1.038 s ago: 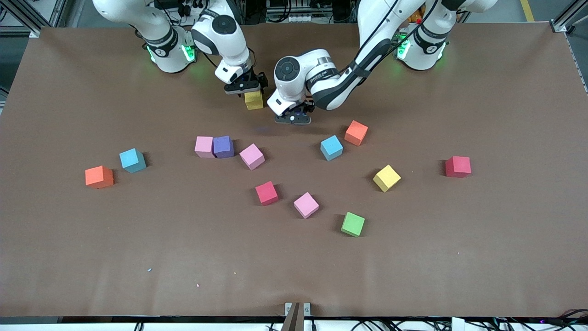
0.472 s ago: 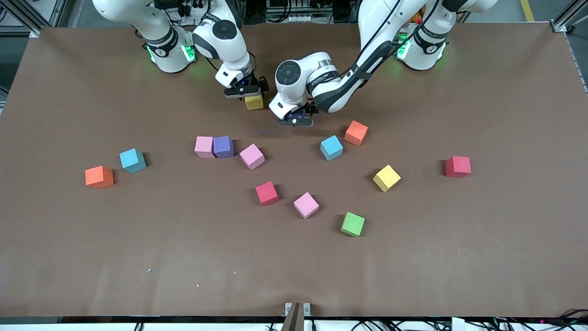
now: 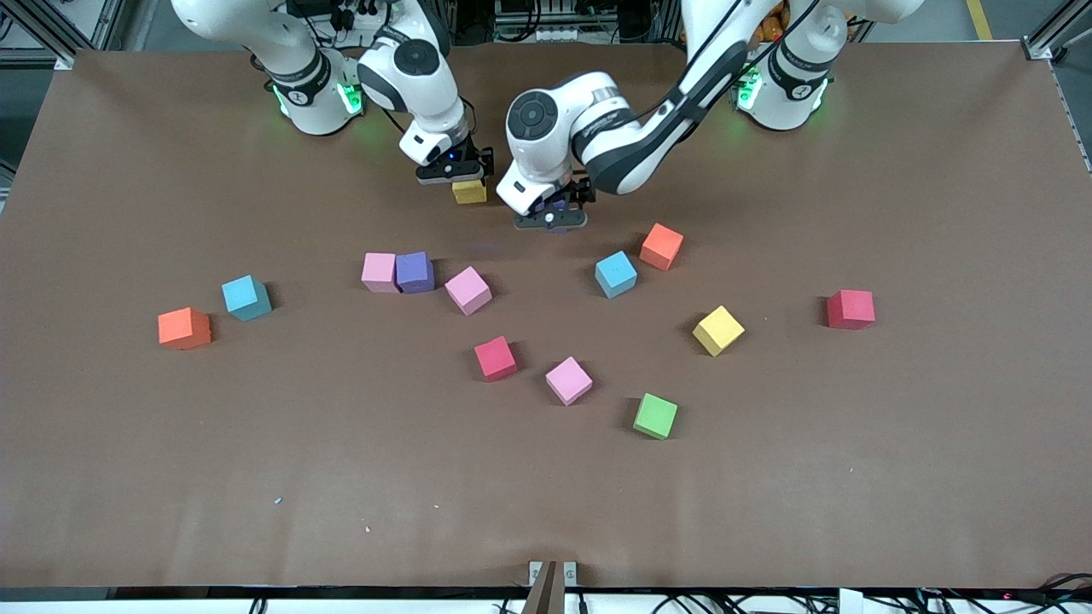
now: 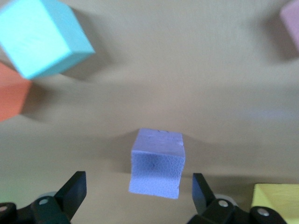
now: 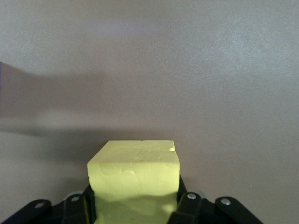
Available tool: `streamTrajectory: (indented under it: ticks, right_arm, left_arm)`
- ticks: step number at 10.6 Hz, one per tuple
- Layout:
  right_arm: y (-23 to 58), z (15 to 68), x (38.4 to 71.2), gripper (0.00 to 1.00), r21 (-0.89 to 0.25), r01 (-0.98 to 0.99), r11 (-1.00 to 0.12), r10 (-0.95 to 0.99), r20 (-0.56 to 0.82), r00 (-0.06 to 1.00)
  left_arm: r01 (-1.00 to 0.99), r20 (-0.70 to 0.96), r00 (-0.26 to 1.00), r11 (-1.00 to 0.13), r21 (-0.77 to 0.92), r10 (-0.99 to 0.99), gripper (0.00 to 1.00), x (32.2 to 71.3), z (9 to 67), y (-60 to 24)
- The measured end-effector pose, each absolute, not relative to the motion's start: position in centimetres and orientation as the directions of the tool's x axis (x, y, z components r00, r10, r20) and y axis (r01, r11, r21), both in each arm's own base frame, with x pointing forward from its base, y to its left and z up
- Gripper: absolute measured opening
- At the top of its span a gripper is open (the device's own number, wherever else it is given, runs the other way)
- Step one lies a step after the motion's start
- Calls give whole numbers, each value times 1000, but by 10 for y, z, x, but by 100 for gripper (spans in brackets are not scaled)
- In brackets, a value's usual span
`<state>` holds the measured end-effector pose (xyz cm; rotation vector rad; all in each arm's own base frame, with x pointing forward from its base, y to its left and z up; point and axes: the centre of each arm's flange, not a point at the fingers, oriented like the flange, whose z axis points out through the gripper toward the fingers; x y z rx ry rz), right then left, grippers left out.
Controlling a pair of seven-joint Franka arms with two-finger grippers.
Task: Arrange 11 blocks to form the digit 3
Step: 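Set the purple block down near the yellow block with the left gripper, then grasp the cyan block with the left gripper while the right gripper carries yellow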
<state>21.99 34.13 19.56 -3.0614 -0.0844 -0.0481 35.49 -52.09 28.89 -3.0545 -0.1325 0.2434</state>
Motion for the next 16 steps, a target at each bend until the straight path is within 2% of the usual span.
streamTrajectory:
  ticks: [1, 3, 6, 10, 13, 16]
  right_arm:
    - [342, 196, 220, 57, -77, 64, -995, 61, 35, 998]
    - [343, 197, 220, 57, -78, 84, -993, 82, 38, 996]
    - [351, 205, 225, 57, -98, 131, -987, 125, 61, 990]
    - [353, 209, 229, 57, -70, 245, -967, 242, 54, 969]
    - [367, 223, 240, 57, -11, 389, -921, 389, -5, 921]
    - [377, 236, 248, 57, -4, 592, -806, 592, -19, 806]
  left_arm:
    - [146, -131, 979, -985, -95, 158, 100, 373, 308, -507]
    - [253, -111, 957, -958, -132, 268, 100, 417, 327, -463]
    - [392, -120, 904, -907, -153, 411, 100, 471, 319, -403]
    - [443, -121, 879, -884, -151, 461, 100, 469, 296, -397]
    - [445, -128, 878, -886, -132, 461, 100, 463, 272, -400]
    - [447, -142, 876, -886, -122, 462, 100, 463, 253, -402]
